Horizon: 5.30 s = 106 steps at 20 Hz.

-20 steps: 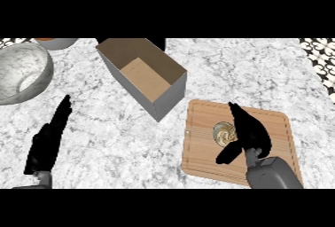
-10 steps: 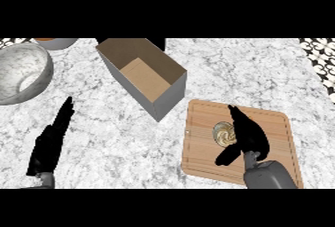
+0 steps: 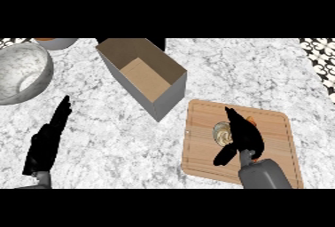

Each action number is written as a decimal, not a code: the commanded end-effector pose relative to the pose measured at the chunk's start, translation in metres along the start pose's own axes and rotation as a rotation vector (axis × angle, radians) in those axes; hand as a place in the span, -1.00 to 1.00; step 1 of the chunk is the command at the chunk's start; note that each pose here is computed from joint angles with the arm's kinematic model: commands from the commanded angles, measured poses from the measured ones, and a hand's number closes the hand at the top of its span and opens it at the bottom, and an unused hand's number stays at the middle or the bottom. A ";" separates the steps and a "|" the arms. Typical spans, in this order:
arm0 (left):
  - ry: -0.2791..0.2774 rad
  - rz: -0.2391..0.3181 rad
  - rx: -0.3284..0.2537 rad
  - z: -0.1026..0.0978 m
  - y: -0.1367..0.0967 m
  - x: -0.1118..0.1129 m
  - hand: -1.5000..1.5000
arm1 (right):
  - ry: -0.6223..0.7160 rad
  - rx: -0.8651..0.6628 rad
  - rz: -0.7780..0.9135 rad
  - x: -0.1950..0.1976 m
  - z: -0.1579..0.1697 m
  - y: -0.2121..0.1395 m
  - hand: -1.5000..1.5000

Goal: Pick the cupcake from the cutting board and place it in the cardboard box

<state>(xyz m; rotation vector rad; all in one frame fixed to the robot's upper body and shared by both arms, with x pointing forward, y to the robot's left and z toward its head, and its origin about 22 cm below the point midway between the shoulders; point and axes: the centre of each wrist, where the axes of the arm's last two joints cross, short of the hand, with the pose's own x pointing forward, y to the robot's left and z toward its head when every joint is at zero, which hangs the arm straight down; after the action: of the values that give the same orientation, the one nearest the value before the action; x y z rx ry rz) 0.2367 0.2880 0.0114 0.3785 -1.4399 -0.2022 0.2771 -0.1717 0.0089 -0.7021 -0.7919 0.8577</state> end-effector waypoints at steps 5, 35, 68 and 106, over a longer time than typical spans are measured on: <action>-0.011 -0.002 0.003 -0.003 0.001 -0.011 0.00 | -0.046 -0.040 0.016 -0.012 -0.007 0.017 1.00; -0.003 -0.002 0.010 -0.002 -0.011 -0.014 0.00 | -0.750 -0.444 0.013 0.044 -0.028 -0.130 1.00; -0.063 0.000 -0.056 -0.016 -0.026 0.019 0.00 | -0.748 -0.260 -0.011 0.242 -0.016 -0.108 1.00; -0.026 -0.003 0.008 -0.010 0.001 0.004 0.00 | -0.674 -0.508 -1.005 0.034 -0.111 -0.213 -1.00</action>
<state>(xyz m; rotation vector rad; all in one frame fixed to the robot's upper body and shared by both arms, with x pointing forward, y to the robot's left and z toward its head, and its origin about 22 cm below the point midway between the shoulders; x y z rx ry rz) 0.2481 0.2763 0.0133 0.3616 -1.4673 -0.2207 0.4699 -0.2135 0.1328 -0.3319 -1.7744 -0.0678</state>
